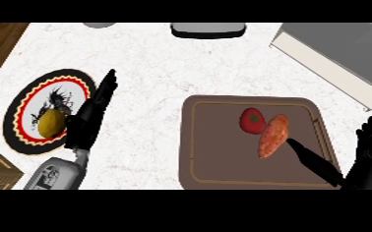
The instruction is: Pick the tomato from the tray and place it in the tiered shelf
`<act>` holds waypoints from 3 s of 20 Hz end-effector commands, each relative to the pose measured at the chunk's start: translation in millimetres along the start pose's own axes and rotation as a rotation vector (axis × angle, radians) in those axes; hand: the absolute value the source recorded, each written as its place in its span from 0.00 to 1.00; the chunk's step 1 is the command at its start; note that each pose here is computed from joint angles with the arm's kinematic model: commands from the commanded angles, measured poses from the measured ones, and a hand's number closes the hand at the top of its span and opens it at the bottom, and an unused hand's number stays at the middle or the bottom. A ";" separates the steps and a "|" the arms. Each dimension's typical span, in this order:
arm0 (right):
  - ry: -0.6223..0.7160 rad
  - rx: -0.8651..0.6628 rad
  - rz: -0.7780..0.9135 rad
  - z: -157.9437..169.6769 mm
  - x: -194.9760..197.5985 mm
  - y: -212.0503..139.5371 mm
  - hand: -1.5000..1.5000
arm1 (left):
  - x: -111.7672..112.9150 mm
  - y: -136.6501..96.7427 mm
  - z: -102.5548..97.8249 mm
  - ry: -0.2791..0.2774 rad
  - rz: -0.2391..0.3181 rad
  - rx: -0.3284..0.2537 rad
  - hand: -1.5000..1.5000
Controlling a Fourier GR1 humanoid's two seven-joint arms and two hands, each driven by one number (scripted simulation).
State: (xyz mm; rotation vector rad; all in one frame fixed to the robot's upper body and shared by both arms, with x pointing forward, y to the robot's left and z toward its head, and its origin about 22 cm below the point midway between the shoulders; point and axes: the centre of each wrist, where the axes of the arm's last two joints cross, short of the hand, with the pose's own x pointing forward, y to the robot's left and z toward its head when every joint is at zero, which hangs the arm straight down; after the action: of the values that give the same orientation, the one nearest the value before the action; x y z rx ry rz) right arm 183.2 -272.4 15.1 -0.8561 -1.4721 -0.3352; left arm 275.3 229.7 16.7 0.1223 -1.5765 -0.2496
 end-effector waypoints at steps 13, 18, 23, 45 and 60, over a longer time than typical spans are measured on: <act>0.215 0.358 0.623 -7.0 114.5 -7.4 0.00 | 8.3 -18.2 -17.3 -0.005 0.002 -0.022 0.50; 0.257 0.367 0.666 5.6 157.1 15.5 0.00 | 13.7 -6.7 -10.3 -0.027 -0.006 -0.048 0.50; 0.261 0.390 0.653 17.3 161.1 34.6 0.00 | 2.6 -22.1 1.2 0.003 0.002 -0.017 0.50; 0.306 0.350 0.703 30.3 158.2 108.0 0.00 | -4.0 -8.5 -15.3 0.009 0.004 -0.002 0.50; 0.368 0.344 0.775 8.2 141.3 120.8 0.00 | 5.4 3.5 -14.1 0.000 0.001 -0.019 0.50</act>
State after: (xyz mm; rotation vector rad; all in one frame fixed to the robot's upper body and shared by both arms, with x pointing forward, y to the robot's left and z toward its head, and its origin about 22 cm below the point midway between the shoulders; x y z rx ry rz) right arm 267.0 -144.7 111.4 -0.9267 -0.9291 0.3686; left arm 287.7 222.8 14.6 0.1094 -1.5784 -0.2552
